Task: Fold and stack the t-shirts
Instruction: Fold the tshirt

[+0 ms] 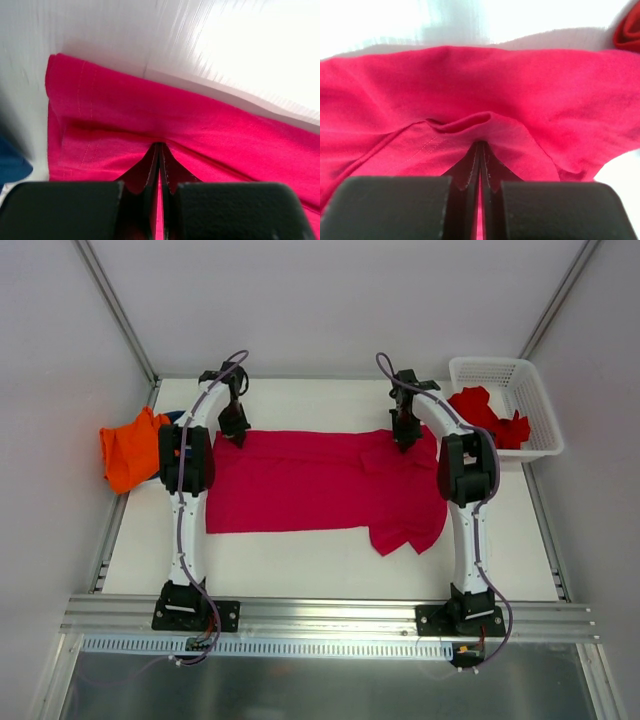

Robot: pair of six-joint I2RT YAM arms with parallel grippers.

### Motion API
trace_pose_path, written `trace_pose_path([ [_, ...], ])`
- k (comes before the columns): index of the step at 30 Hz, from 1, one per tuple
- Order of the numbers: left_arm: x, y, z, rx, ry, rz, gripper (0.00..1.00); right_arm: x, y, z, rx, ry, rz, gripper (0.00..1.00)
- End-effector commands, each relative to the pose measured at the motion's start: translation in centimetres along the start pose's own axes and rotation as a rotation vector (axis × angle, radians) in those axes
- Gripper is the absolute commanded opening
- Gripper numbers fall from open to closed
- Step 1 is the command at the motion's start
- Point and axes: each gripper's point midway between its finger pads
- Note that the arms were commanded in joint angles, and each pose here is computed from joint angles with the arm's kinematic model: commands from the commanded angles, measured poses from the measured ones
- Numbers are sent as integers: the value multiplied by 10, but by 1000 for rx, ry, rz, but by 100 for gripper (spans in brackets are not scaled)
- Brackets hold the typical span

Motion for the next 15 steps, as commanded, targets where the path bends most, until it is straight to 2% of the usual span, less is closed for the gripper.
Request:
trace_pose_path([
  [1, 0, 10, -8, 32, -2, 18, 0, -3, -8, -1, 10, 19, 0, 1],
  [7, 8, 12, -14, 22, -12, -11, 0, -11, -4, 2, 23, 32, 11, 0],
  [10, 12, -7, -19, -23, -26, -27, 0, -10, -11, -1, 0, 35, -12, 0],
  [13, 16, -42, -31, -117, -48, -45, 0, -7, -25, -4, -45, 45, -43, 0],
  [15, 21, -69, -36, -191, -53, -74, 4, -6, -31, -1, -49, 50, -52, 0],
])
Point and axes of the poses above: each gripper's point midway between its finger pads, its own y axis out along the fingers, its own x axis along the line the jaws close on, z = x × y, and after that the axes turned 4 degrees about -y, right-handed
